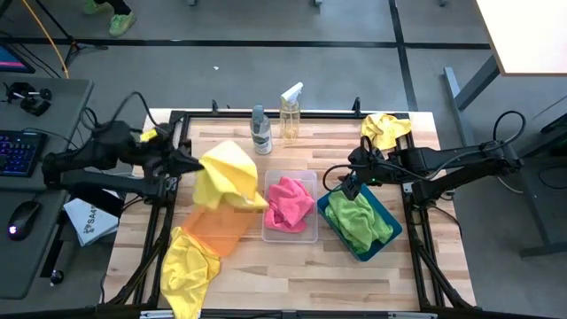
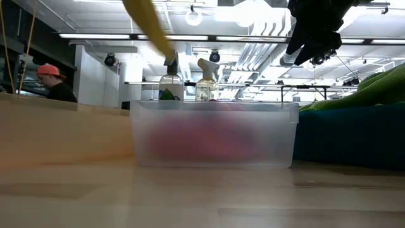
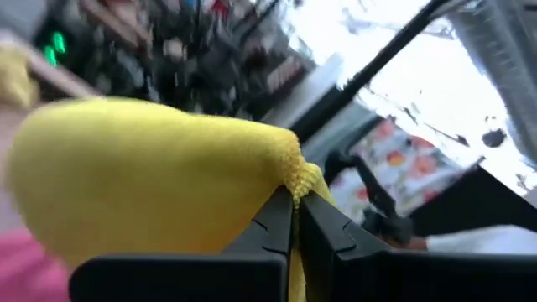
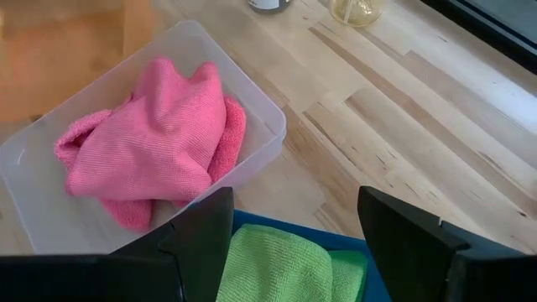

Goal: Sort microfiber towel by color & place in baskets
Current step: Put the top left yellow microfiber towel into the orange bin

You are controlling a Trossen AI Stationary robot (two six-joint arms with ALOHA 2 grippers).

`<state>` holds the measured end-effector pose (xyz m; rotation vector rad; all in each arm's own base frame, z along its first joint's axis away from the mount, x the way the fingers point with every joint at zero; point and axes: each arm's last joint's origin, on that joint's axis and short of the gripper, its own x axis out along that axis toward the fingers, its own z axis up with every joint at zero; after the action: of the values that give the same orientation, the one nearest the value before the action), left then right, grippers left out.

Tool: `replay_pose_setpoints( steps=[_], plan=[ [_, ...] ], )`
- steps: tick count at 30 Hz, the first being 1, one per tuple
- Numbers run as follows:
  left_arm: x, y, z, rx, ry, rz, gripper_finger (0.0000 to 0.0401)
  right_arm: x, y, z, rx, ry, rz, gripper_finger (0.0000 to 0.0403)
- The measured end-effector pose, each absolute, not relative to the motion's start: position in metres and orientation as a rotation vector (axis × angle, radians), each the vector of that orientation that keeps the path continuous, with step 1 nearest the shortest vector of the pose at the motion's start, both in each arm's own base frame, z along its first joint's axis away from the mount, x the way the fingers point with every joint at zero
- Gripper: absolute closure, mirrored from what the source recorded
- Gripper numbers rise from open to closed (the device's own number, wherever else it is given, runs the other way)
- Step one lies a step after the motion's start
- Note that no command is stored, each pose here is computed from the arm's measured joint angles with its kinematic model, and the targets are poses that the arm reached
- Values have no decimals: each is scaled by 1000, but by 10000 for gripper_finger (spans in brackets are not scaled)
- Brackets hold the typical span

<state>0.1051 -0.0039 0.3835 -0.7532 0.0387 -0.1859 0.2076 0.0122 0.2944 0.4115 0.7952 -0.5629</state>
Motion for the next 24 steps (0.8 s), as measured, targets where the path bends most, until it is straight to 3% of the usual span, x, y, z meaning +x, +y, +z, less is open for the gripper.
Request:
replay_pose_setpoints(
  steps=[5,14,24],
  plan=[
    [104,-8,367,-817,213,-142,401,208,12,294,413,795,-563,151],
    [103,-10,357,-802,307,-80,401,208,12,294,412,794,-565,151],
    [120,-13,325,-824,672,8,401,208,12,294,409,792,-570,151]
  ],
)
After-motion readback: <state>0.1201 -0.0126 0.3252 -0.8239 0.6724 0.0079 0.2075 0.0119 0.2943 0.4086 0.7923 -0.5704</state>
